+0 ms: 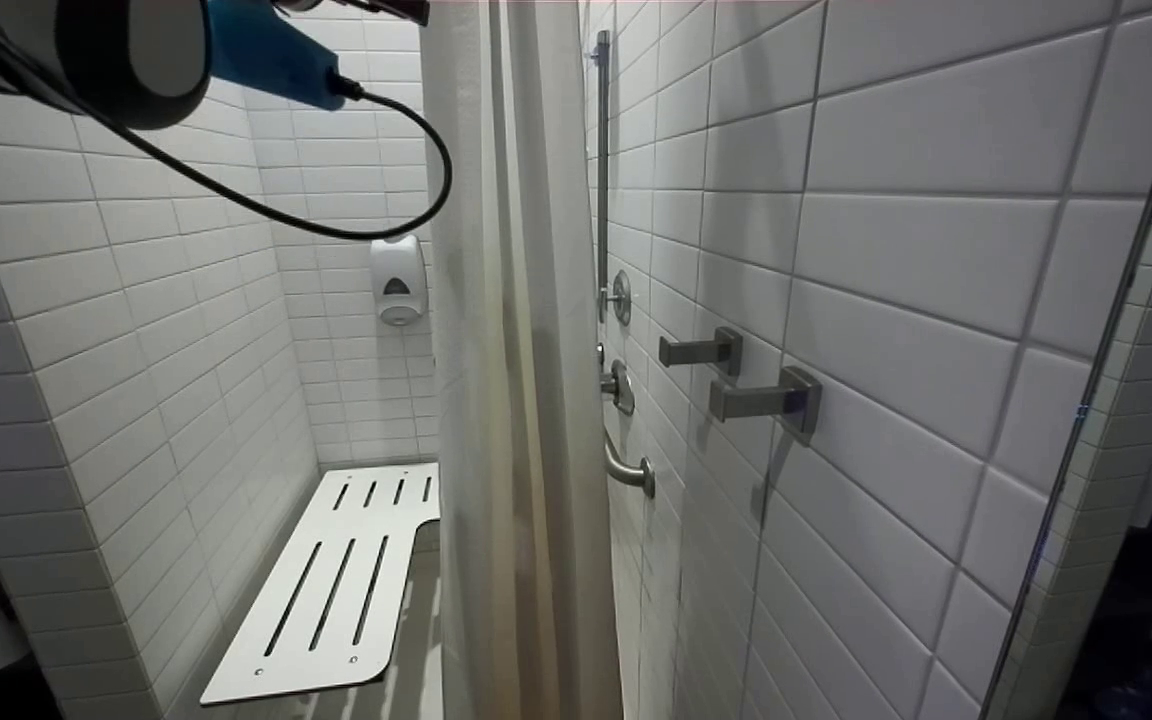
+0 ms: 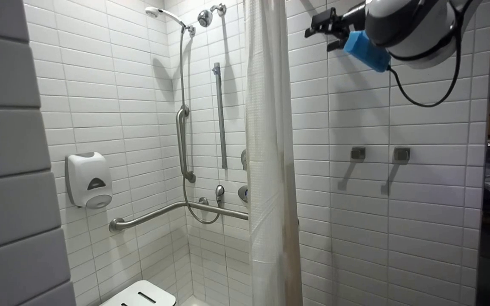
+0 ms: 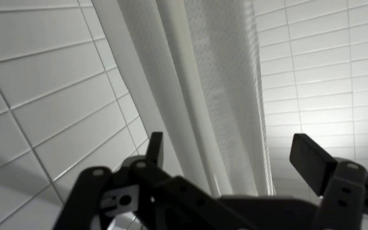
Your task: Draw the curtain to the left.
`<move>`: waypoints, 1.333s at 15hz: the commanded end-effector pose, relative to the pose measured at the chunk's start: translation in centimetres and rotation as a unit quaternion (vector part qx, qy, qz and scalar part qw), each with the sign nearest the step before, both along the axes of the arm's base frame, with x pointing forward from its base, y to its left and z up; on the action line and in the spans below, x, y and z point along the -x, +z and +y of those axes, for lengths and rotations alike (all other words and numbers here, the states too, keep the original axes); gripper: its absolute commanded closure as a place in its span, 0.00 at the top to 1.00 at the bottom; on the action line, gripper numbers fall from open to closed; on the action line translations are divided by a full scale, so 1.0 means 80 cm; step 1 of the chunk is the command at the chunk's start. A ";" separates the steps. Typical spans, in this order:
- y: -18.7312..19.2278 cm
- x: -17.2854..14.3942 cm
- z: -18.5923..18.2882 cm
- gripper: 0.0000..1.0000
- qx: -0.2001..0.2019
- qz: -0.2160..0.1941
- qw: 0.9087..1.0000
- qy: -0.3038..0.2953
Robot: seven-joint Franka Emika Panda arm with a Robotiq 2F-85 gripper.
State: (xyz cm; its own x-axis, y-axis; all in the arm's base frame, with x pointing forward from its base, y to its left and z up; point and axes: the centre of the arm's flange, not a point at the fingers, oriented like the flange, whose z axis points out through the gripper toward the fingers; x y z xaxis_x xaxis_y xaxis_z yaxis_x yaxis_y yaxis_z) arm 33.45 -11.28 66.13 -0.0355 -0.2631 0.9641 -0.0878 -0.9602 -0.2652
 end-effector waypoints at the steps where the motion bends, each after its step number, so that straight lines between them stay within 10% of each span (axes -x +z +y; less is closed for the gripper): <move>1: -0.007 -0.026 -0.003 1.00 -0.017 -0.062 0.998 -0.002; 20: -0.009 -0.088 0.051 1.00 0.048 0.077 0.996 -0.017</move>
State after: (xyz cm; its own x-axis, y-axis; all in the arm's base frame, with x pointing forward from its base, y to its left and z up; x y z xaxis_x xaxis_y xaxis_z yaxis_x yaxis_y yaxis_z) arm 39.36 -7.74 63.70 0.1022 -0.1631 0.9813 -0.1200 -0.9813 -0.1506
